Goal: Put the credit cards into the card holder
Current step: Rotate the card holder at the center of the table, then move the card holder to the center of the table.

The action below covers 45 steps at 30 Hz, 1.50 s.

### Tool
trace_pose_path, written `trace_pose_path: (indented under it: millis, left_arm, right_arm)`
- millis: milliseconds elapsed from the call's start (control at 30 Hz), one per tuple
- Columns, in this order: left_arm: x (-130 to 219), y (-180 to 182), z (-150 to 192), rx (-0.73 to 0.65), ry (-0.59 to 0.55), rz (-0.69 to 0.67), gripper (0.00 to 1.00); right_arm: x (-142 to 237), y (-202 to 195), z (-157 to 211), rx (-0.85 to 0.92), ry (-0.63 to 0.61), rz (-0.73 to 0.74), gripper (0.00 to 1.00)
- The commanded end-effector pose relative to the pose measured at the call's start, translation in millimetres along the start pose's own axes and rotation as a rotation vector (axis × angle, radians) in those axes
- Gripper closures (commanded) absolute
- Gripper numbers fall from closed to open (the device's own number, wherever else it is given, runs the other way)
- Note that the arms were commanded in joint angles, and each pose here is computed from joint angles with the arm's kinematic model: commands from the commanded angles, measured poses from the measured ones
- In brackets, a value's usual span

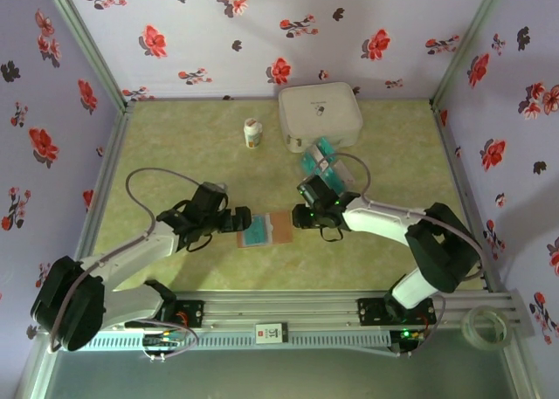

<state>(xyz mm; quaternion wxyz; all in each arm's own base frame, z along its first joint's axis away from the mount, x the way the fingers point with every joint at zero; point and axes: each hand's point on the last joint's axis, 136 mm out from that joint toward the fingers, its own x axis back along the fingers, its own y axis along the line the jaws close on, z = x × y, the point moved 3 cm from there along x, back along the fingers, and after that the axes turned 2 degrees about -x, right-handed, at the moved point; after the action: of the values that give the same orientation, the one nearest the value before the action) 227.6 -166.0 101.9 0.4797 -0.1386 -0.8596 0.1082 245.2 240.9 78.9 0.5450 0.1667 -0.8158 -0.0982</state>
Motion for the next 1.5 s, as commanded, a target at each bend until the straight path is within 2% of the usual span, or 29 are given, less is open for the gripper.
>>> trace_pose_path:
  millis: [0,233,533,733,1467]
  left_arm:
    - [-1,-9,0,0.055,-0.032,0.094,0.0]
    - [-8,-19,6,0.053,0.018,0.159,0.0]
    - [-16,-13,10,0.061,0.007,0.123,0.0]
    - [-14,-12,8,0.034,-0.046,0.139,0.0]
    - [-32,-24,12,0.044,-0.018,0.19,0.0]
  right_arm:
    - [21,0,-8,-0.026,-0.063,-0.015,0.64]
    - [37,19,-2,-0.062,-0.086,-0.157,0.74]
    - [7,41,25,-0.009,-0.019,-0.178,0.84]
    - [-12,44,35,-0.007,0.01,-0.167,0.86]
    - [-40,24,50,-0.019,0.042,-0.082,0.89]
